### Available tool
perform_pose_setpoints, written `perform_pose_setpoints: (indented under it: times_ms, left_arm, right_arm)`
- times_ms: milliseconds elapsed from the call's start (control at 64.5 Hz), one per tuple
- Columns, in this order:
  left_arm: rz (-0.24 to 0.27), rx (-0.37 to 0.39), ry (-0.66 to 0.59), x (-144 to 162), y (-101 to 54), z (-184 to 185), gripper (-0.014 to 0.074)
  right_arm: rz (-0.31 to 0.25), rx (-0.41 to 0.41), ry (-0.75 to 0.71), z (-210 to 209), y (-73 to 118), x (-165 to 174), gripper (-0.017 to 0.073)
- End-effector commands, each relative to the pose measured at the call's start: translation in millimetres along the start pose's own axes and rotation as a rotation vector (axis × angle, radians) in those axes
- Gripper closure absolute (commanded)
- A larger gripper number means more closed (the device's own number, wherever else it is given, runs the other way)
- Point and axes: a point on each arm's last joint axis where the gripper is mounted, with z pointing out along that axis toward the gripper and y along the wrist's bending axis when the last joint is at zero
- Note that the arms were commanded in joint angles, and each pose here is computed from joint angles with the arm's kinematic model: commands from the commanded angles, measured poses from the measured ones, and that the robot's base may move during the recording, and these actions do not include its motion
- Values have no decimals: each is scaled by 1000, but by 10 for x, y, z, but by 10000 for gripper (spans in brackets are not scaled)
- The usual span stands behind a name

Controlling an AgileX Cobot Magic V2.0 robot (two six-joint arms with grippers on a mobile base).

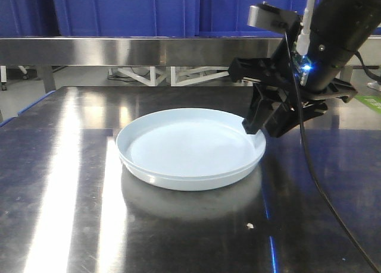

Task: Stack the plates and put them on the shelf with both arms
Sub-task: 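Grip the rim of the stacked plates with the right gripper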

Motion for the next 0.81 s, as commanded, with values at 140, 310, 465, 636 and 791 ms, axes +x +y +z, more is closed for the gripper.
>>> perform_pose_setpoints:
  times_ms: [140, 310, 465, 636, 791]
  left_arm:
    - [-3, -15, -105, -178, 17, -11, 512]
    - [-3, -15, -105, -178, 17, -11, 512]
    - [-3, -15, -105, -178, 17, -11, 512]
    - [-3, -15, -105, -178, 17, -11, 512]
    - [-3, -15, -105, -178, 17, -11, 512]
  right_arm:
    - [39, -12, -24, -62, 48, -72, 160]
    - [28, -21, -26, -47, 110, -61, 163]
    - [35, -37, -30, -19, 168, -53, 167]
    - [76, -47, -28, -16, 179, -52, 314]
    - [125, -52, -25, -16, 184, -50, 468]
